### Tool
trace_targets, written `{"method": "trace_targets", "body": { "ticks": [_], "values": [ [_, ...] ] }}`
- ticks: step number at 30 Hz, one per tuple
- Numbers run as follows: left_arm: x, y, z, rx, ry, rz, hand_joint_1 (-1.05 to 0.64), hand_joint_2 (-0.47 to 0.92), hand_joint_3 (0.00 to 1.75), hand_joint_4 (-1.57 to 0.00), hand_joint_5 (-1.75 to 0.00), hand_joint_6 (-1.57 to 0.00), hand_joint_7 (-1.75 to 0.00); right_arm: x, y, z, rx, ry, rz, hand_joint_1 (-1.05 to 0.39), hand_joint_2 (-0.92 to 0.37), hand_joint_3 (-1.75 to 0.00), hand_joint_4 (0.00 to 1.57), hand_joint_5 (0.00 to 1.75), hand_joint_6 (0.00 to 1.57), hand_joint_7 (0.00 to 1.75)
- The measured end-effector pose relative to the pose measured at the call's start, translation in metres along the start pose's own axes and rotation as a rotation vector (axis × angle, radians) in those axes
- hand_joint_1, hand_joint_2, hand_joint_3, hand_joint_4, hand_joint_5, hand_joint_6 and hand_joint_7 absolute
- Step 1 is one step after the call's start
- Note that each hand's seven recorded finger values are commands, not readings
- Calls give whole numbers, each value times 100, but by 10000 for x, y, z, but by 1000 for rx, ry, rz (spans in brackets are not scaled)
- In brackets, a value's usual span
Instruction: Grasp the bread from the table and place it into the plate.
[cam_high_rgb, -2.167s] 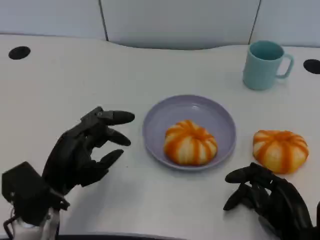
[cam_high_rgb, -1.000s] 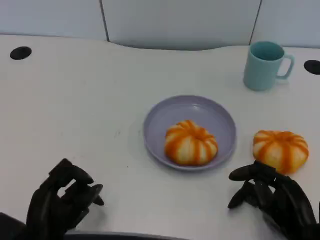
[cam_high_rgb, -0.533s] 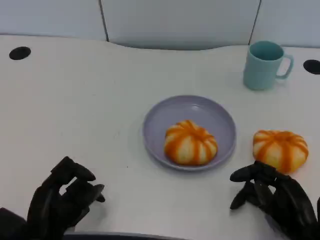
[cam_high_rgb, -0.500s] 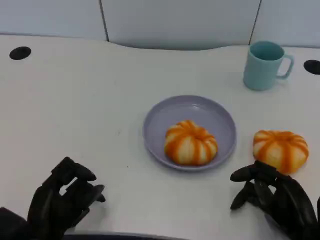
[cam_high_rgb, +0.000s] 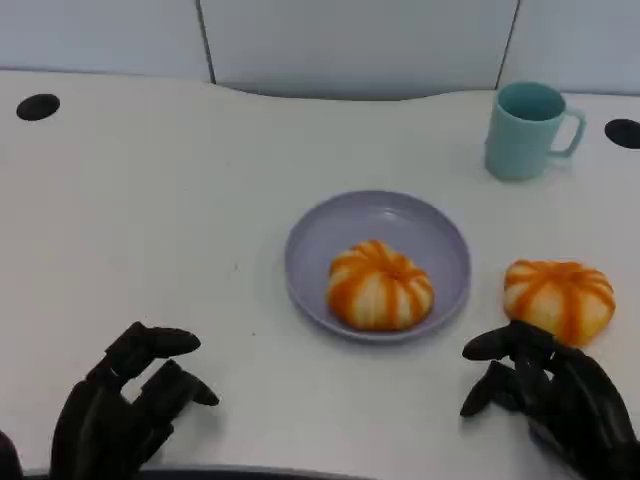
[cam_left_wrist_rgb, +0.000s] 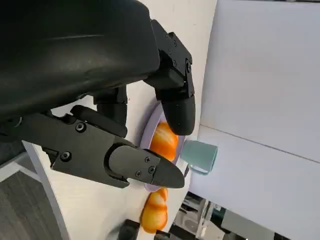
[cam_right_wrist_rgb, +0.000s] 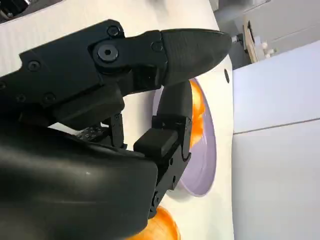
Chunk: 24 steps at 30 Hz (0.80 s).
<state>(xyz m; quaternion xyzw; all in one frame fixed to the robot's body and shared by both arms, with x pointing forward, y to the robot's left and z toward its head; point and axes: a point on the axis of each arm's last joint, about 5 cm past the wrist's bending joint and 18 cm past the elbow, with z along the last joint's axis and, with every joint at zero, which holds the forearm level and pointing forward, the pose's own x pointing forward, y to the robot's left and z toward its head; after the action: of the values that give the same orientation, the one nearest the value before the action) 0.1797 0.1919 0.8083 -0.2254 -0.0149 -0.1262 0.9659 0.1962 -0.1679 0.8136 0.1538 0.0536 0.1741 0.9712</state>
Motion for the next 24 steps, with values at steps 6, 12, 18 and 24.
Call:
{"method": "trace_targets", "body": {
  "ticks": [6, 12, 18, 24],
  "values": [
    [-13, 16, -10, -6, 5, 7, -59, 92, 6, -38, -165, -43, -111, -1, -7, -11, 10, -7, 28, -44, -92, -35, 67, 146, 68, 101],
    [2, 10, -10, -9, 0, 7, -58, 92, 7, -38, -167, -43, -113, 9, -5, 0, 14, 1, 18, -42, -92, -36, 68, 147, 69, 100],
    [13, 3, -12, -14, -5, 10, -58, 92, 7, -38, -168, -43, -112, 12, -6, 2, 11, 0, 18, -41, -92, -36, 69, 147, 70, 99],
    [19, 1, -11, -12, -5, 8, -59, 92, 7, -38, -169, -43, -114, 17, -3, 8, 12, 3, 7, -42, -92, -33, 68, 148, 69, 99]
  ]
}}
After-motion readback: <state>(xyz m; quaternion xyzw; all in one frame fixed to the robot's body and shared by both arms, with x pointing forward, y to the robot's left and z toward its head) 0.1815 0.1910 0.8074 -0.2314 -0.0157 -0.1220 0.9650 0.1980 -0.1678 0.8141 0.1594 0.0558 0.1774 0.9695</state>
